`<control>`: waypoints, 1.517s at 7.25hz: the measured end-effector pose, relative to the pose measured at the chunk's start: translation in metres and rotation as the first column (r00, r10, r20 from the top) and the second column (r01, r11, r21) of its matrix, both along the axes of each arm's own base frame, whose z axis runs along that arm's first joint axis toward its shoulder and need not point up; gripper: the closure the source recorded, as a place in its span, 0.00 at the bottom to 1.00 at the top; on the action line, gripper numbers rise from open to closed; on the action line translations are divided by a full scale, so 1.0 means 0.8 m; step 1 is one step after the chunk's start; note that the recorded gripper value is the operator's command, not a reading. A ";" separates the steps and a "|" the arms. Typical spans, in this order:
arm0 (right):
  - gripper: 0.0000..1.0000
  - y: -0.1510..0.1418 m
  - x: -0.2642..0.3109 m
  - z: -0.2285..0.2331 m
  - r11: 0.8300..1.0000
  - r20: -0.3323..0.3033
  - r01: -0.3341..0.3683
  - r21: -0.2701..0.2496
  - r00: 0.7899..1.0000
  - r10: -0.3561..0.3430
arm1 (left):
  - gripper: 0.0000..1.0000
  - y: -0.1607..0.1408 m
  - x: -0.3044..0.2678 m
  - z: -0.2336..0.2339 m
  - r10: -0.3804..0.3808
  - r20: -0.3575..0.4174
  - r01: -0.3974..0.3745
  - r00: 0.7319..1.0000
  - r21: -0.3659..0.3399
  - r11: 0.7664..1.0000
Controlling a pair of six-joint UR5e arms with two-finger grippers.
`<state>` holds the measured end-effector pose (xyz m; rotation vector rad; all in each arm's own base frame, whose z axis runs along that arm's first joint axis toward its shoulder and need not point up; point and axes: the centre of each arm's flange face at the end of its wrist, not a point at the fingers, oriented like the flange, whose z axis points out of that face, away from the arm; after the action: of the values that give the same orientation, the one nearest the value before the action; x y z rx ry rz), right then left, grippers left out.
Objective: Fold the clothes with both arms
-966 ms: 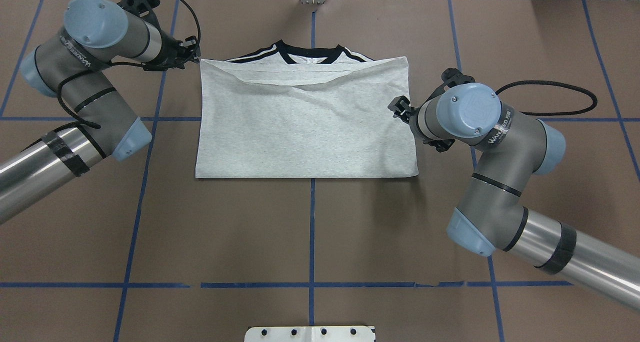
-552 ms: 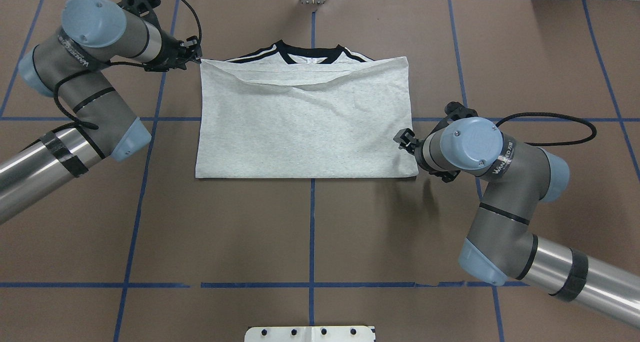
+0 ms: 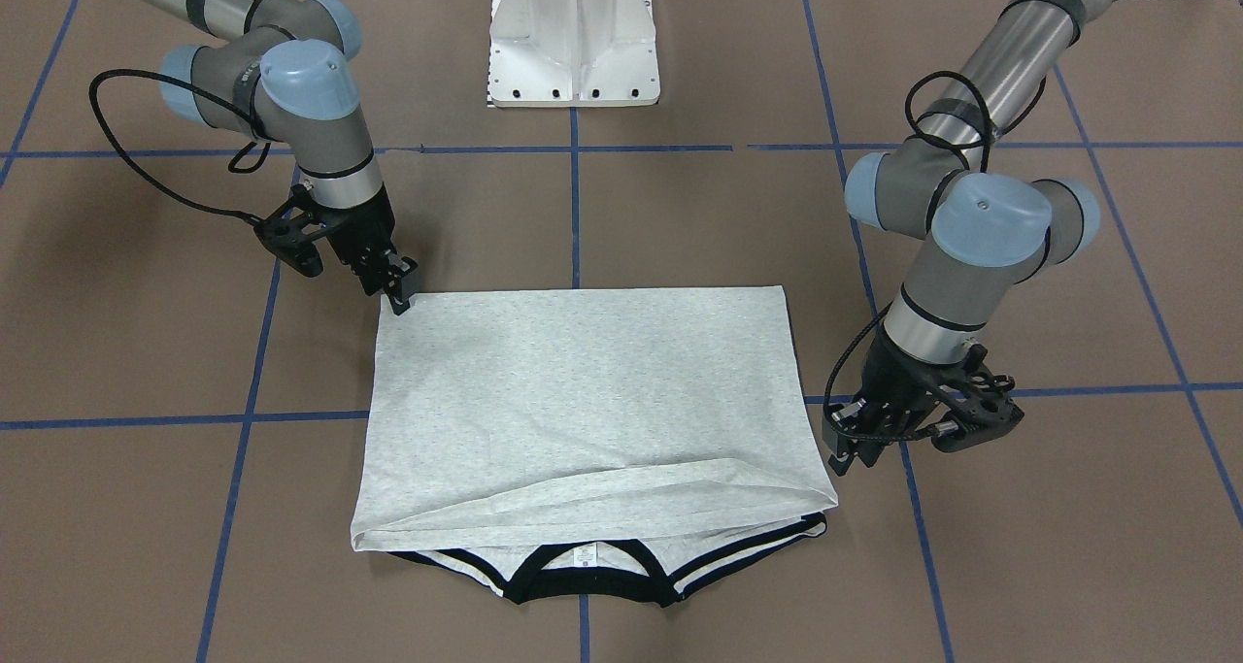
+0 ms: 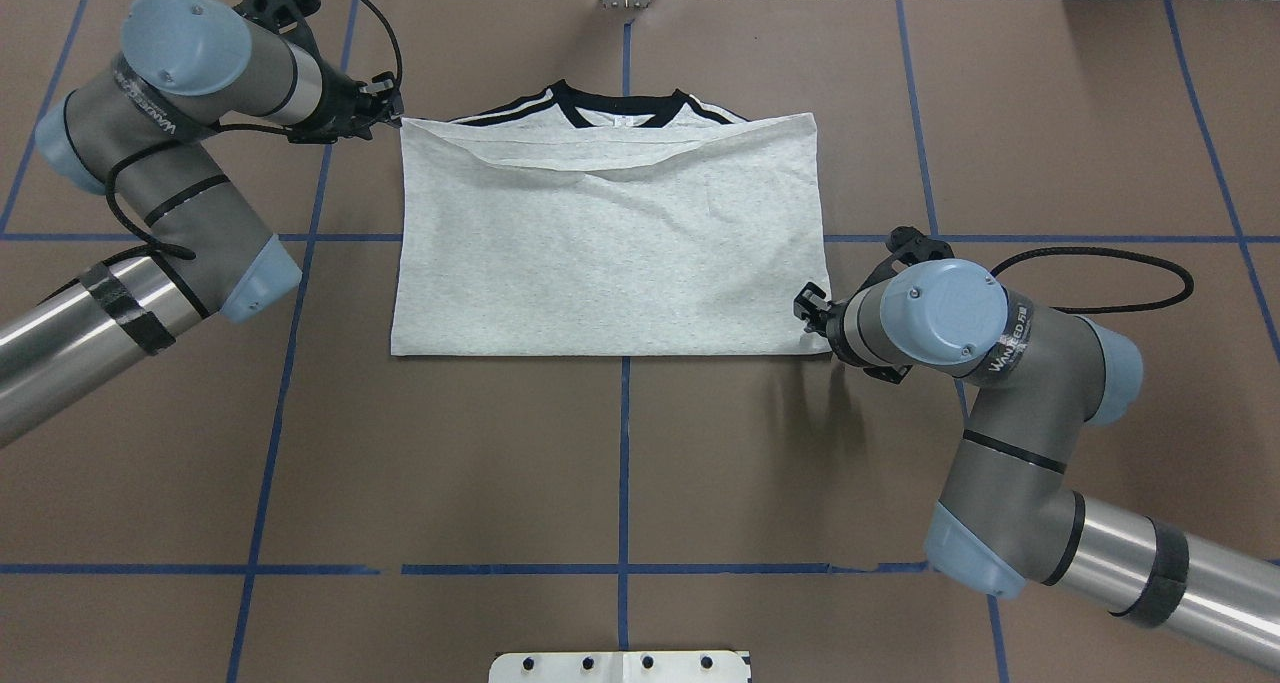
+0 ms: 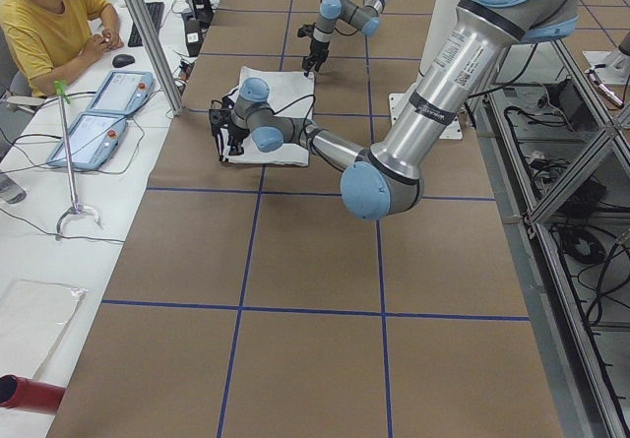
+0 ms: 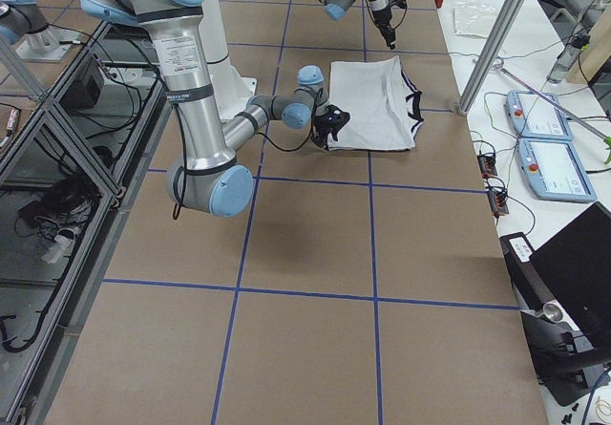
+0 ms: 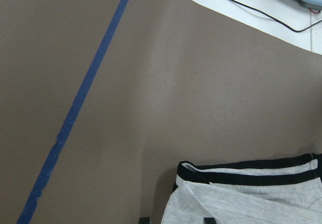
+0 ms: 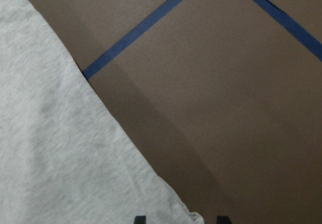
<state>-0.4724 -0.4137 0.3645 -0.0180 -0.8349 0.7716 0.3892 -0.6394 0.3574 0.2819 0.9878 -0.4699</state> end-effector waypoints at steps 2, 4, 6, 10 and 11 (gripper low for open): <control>1.00 0.002 -0.001 -0.004 1.000 0.009 0.005 -0.005 1.000 -0.005 | 0.54 0.005 -0.005 0.009 -0.002 0.004 0.002 1.000 -0.002 1.000; 1.00 0.002 -0.002 -0.014 1.000 0.021 0.007 -0.002 1.000 -0.007 | 0.54 0.007 -0.007 0.013 -0.005 0.008 0.005 1.000 -0.002 1.000; 1.00 0.004 0.000 -0.022 1.000 0.036 0.014 -0.002 0.999 -0.014 | 0.54 0.008 -0.008 0.017 -0.005 0.011 0.005 1.000 -0.005 1.000; 1.00 0.030 0.041 -0.025 0.999 0.071 0.043 -0.012 0.997 -0.042 | 0.54 0.012 -0.011 0.003 -0.011 -0.008 0.011 1.000 0.001 1.000; 1.00 0.051 0.061 -0.031 0.997 0.098 0.075 -0.021 0.993 -0.072 | 0.54 0.016 -0.013 -0.008 -0.012 -0.022 0.012 1.000 0.008 1.000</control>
<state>-0.4236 -0.3730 0.3399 -0.1083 -0.9125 0.7156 0.3787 -0.6269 0.3513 0.2902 1.0102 -0.4807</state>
